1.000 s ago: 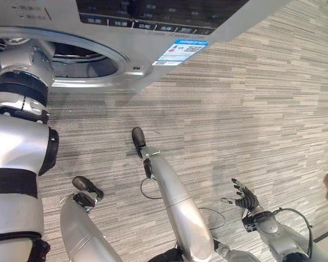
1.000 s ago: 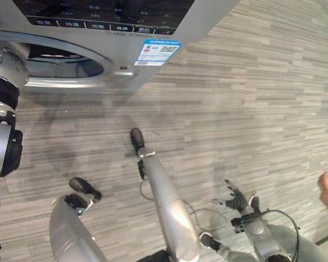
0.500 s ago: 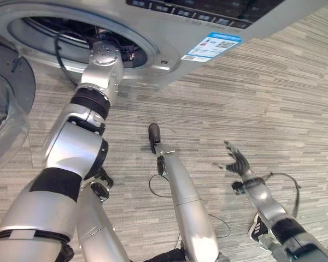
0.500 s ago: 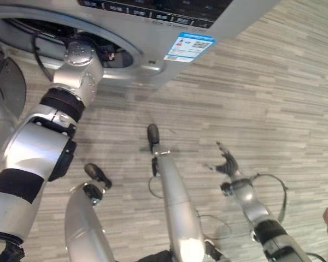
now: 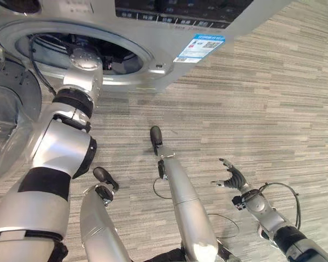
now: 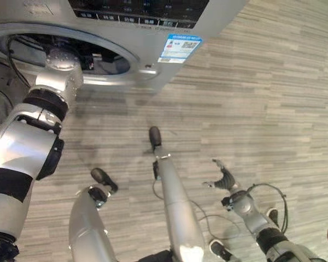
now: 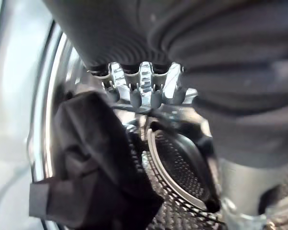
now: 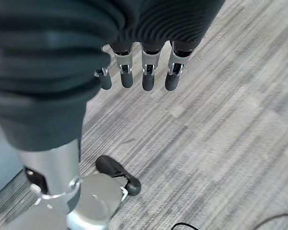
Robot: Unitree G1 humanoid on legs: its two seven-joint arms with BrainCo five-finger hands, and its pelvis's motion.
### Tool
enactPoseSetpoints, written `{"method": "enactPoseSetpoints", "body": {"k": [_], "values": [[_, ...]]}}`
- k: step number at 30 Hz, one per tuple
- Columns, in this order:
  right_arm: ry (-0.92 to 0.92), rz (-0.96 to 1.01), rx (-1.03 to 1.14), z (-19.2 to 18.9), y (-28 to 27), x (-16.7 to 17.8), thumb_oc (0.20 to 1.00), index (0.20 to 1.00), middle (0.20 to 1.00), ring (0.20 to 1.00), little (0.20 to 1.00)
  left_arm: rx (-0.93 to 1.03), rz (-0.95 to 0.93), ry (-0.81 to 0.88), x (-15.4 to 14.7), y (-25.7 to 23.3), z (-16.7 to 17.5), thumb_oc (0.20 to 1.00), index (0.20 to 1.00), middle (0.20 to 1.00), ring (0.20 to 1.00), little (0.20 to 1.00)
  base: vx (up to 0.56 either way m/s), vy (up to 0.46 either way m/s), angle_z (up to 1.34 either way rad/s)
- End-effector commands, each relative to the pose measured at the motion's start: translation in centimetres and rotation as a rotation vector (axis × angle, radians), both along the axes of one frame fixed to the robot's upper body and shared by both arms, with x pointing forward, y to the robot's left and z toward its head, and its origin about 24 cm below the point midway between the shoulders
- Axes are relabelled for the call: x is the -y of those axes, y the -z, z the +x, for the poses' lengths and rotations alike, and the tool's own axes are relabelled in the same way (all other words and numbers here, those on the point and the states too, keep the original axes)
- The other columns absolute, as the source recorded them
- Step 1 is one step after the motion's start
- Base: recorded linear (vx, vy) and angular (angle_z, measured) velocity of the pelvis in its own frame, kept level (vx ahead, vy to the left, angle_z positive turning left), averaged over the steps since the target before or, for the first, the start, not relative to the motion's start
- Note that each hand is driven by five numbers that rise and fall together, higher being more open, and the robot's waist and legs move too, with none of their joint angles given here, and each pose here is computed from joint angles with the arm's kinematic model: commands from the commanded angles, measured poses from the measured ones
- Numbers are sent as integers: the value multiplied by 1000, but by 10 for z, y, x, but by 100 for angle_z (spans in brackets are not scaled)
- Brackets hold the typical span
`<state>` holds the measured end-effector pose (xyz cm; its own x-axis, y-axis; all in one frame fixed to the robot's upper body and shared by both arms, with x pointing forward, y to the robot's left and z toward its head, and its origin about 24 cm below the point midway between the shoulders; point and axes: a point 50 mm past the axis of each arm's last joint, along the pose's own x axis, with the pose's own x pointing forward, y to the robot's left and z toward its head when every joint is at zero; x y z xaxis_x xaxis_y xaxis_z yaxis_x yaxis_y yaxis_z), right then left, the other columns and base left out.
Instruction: Grab the laundry basket,head to the washer,open it,put in the laundry and shut it.
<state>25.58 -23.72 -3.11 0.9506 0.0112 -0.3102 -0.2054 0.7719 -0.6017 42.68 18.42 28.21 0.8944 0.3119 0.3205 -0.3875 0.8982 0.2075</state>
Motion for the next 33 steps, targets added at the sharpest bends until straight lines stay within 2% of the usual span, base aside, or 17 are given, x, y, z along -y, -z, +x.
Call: {"method": "enactPoseSetpoints", "body": {"k": [1, 3, 6, 7, 8, 9, 11, 14, 15, 18, 21, 25, 26, 27, 28, 30, 33], "values": [[20, -35, -8, -13, 4, 12, 1000, 1000, 1000, 1000, 1000, 37, -18, -4, 9, 6, 0, 1000, 1000, 1000, 1000, 1000, -21, -77, 25], [77, -37, -31, -13, 12, 15, 1000, 1000, 1000, 1000, 1000, -65, 27, 2, 14, 54, 0, 1000, 1000, 1000, 1000, 1000, -15, -77, 29], [144, -3, -49, -13, 18, 17, 1000, 1000, 1000, 1000, 1000, -158, 56, 24, 19, 98, -5, 1000, 1000, 1000, 1000, 1000, -12, -53, 45], [144, -3, -50, -13, 18, 17, 1000, 1000, 1000, 1000, 1000, -158, 56, 24, 19, 99, -6, 1000, 1000, 1000, 1000, 1000, -59, -92, 53], [219, 76, -69, -12, 23, 16, 1000, 1000, 1000, 1000, 1000, -303, 45, 43, 14, 162, -21, 1000, 1000, 1000, 1000, 1000, -51, -78, 38], [219, 76, -69, -12, 23, 16, 1000, 1000, 1000, 1000, 1000, -304, 45, 43, 14, 162, -21, 1000, 1000, 1000, 1000, 1000, -44, -85, 40], [268, 112, -89, -14, 27, 20, 1000, 1000, 1000, 1000, 1000, -391, 30, 60, 12, 199, -36, 1000, 1000, 1000, 1000, 1000, 25, -9, 44], [352, 136, -146, -17, 36, 27, 1000, 1000, 1000, 1000, 1000, -577, -16, 86, 11, 267, -72, 1000, 1000, 1000, 1000, 1000, 59, 7, 10], [352, 136, -146, -17, 36, 27, 1000, 1000, 1000, 1000, 1000, -577, -16, 86, 11, 267, -72, 1000, 1000, 1000, 1000, 1000, 104, 12, 0], [458, 232, -229, -36, 54, 31, 1000, 1000, 1000, 1000, 1000, -792, -56, 69, -2, 330, -123, 1000, 1000, 1000, 1000, 1000, 131, 39, 7], [513, 274, -274, -55, 65, 33, 1000, 1000, 1000, 1000, 1000, -943, -31, 57, -11, 366, -164, 1000, 1000, 1000, 1000, 1000, 115, 73, 9], [577, 266, -328, -85, 75, 45, 1000, 1000, 1000, 1000, 1000, -1088, -102, -2, -27, 399, -216, 1000, 1000, 1000, 1000, 1000, 150, 69, 20], [577, 266, -329, -86, 76, 45, 1000, 1000, 1000, 1000, 1000, -1089, -102, -2, -27, 399, -216, 1000, 1000, 1000, 1000, 1000, 190, 72, 27], [598, 308, -338, -96, 75, 54, 1000, 1000, 1000, 1000, 1000, -1170, -101, -21, -37, 411, -242, 1000, 1000, 1000, 1000, 1000, 143, 81, 18], [599, 310, -340, -100, 73, 61, 1000, 1000, 1000, 1000, 1000, -1199, -93, -33, -45, 414, -251, 1000, 1000, 1000, 1000, 1000, 206, 126, 12], [591, 253, -256, -101, 42, 102, 1000, 1000, 1000, 1000, 1000, -1292, -99, -91, -67, 423, -286, 1000, 1000, 1000, 1000, 1000, 122, 97, -8], [598, 94, -90, -94, -21, 161, 1000, 1000, 1000, 1000, 1000, -1389, -138, -131, -79, 432, -322, 1000, 1000, 1000, 1000, 1000, 65, 111, -23]]}}
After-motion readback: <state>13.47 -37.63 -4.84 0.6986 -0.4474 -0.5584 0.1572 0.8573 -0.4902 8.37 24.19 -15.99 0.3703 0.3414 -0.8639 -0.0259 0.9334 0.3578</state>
